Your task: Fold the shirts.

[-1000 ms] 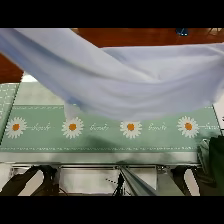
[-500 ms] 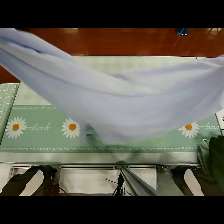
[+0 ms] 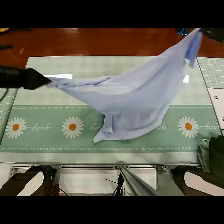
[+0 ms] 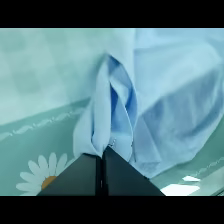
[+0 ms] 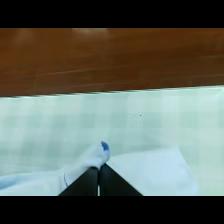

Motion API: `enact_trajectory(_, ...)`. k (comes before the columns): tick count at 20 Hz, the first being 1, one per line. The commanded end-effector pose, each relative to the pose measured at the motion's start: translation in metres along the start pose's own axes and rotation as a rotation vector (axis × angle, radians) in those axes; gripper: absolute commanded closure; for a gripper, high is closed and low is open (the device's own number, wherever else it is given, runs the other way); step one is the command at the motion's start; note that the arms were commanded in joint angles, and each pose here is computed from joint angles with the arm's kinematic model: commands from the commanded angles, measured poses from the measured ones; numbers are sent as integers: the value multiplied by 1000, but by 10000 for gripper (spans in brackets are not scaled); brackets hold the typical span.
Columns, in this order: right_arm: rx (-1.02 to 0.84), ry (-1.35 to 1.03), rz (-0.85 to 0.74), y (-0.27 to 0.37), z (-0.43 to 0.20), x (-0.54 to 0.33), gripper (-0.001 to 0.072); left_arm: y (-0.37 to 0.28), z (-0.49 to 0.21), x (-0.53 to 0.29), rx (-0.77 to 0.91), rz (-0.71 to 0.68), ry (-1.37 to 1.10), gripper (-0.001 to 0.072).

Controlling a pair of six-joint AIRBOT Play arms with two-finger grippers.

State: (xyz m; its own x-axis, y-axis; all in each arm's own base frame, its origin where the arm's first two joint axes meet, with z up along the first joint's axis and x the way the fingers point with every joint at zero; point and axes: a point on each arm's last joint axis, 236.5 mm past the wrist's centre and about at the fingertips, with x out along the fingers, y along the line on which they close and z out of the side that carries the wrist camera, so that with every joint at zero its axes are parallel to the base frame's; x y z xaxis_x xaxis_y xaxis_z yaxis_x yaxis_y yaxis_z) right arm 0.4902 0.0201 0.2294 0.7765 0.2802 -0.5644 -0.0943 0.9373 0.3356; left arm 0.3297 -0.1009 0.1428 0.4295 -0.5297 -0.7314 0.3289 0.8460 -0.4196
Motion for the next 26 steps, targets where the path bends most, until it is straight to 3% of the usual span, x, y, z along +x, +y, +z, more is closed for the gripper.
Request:
enact_trajectory(1, 66, 168, 6, -19, -47, 74, 693, 22, -50, 52, -76, -27, 145, 691)
enact_trajectory(4, 86, 358, -5, -34, -98, 97, 688, 33, -84, 75, -120, -42, 239, 691)
enact_trajectory(5, 85, 394, 0, -35, -108, 98, 541, 36, -90, 79, -134, -44, 255, 691)
enact_trajectory(6, 49, 422, 14, -33, -114, 96, 282, 37, -92, 82, -141, -43, 259, 690)
enact_trajectory(7, -13, 453, 28, -32, -118, 86, 239, 38, -92, 83, -143, -41, 257, 691)
enact_trajectory(9, -79, 526, -26, -47, -124, 54, 242, 38, -92, 83, -142, -40, 255, 690)
enact_trajectory(11, -115, 636, -198, -90, -135, 3, 258, 38, -91, 83, -141, -40, 254, 691)
enact_trajectory(14, 47, 719, -307, -129, -161, -54, 258, 38, -92, 83, -127, -42, 254, 690)
enact_trajectory(18, 275, 701, -183, -119, -239, -70, 257, 38, -92, 82, -127, -44, 257, 691)
enact_trajectory(21, 371, 678, -38, -80, -303, -57, 175, 38, -92, 83, -119, -44, 256, 690)
enact_trajectory(26, 641, 585, 76, -48, -368, -21, 175, 38, -92, 83, -120, -44, 257, 690)
